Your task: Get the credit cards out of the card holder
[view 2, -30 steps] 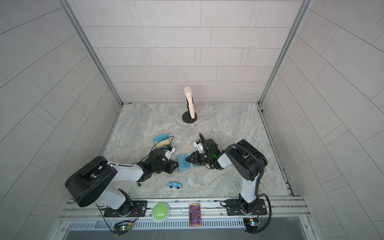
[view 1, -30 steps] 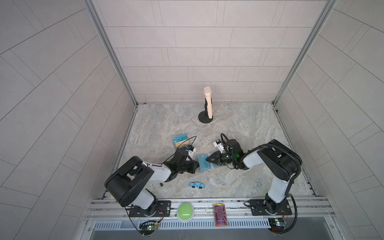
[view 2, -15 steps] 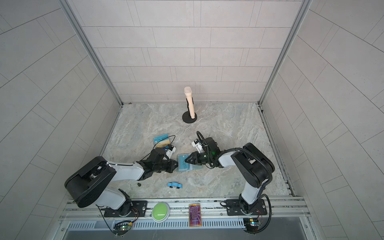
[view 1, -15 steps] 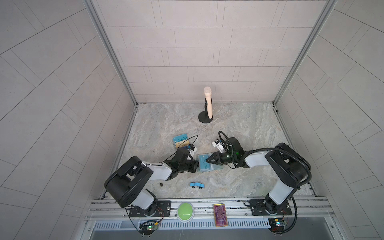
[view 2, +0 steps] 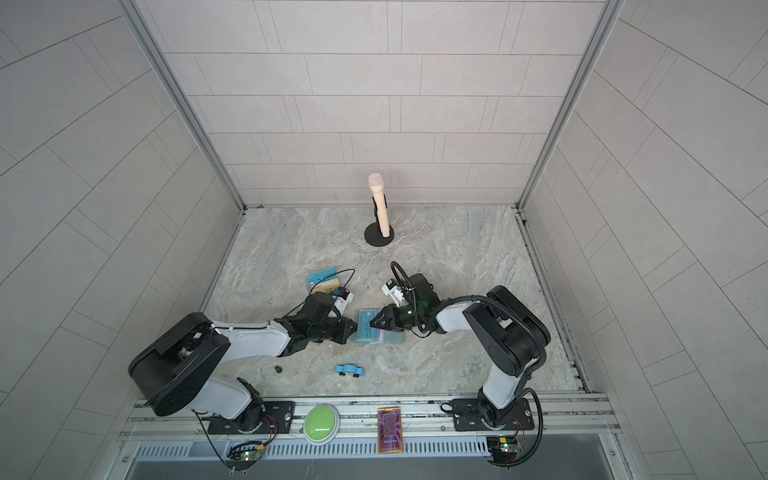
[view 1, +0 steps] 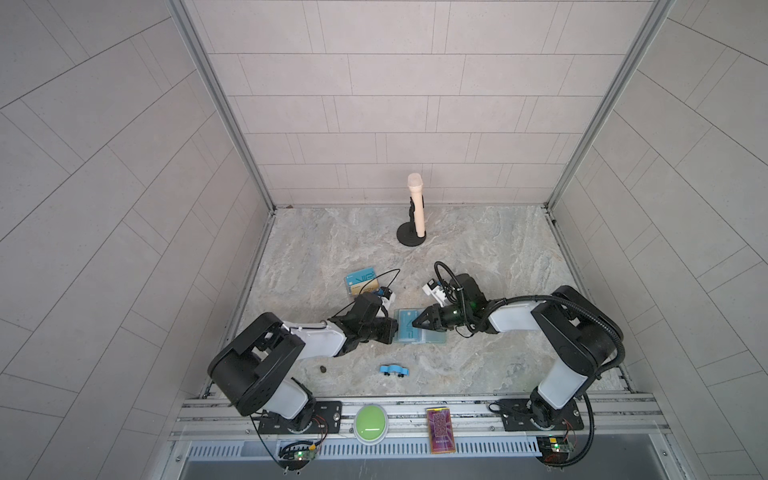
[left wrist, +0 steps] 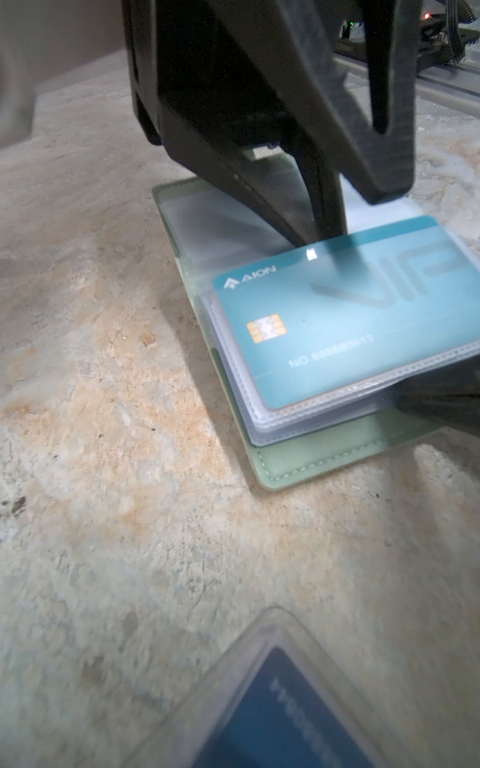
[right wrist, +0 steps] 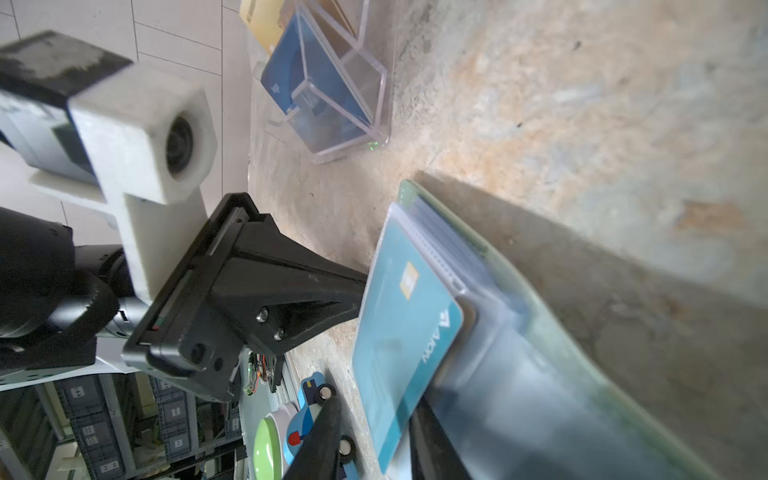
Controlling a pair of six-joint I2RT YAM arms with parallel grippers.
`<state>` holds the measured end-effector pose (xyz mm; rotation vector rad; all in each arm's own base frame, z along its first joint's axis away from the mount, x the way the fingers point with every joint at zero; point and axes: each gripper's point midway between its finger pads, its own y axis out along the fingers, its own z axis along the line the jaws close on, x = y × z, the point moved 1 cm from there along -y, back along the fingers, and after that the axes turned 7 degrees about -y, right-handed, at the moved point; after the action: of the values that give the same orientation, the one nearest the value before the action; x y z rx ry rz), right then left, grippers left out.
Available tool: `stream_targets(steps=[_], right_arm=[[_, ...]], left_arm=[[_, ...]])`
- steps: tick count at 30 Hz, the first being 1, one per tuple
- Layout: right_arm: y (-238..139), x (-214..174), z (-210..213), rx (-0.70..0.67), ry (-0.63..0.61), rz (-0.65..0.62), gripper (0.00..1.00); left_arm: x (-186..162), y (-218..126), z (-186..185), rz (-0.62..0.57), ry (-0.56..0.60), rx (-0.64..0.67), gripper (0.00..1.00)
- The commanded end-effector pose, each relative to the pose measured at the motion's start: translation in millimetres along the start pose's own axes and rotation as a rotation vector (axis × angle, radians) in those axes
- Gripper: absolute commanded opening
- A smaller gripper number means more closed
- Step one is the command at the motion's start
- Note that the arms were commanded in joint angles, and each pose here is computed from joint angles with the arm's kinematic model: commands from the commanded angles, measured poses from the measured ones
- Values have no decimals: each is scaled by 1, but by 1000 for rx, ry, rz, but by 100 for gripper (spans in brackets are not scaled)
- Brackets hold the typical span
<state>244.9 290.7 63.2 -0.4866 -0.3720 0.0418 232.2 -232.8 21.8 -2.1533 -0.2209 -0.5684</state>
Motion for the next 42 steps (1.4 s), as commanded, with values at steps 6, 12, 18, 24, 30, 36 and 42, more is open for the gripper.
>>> stream_targets(steps=[6, 12, 18, 24, 30, 36, 42], right_arm=[[-4, 5, 18, 96, -20, -36, 29], [2, 9, 22, 126, -8, -46, 27], [15, 2, 20, 111, -6, -23, 25], [18, 1, 18, 96, -7, -22, 25], [20, 3, 15, 93, 2, -36, 29], [16, 9, 16, 121, 6, -89, 23], [-4, 19, 23, 169, -5, -181, 21]], left_arm=[[-30, -1, 44, 94, -20, 196, 0], [-31, -1, 44, 97, -20, 197, 0], [-32, 0, 45, 101, -23, 198, 0], [-33, 0, 46, 102, -24, 201, 0], [-32, 1, 46, 97, -29, 204, 0], [-35, -2, 50, 94, -39, 224, 0], [-36, -2, 53, 95, -46, 233, 0]])
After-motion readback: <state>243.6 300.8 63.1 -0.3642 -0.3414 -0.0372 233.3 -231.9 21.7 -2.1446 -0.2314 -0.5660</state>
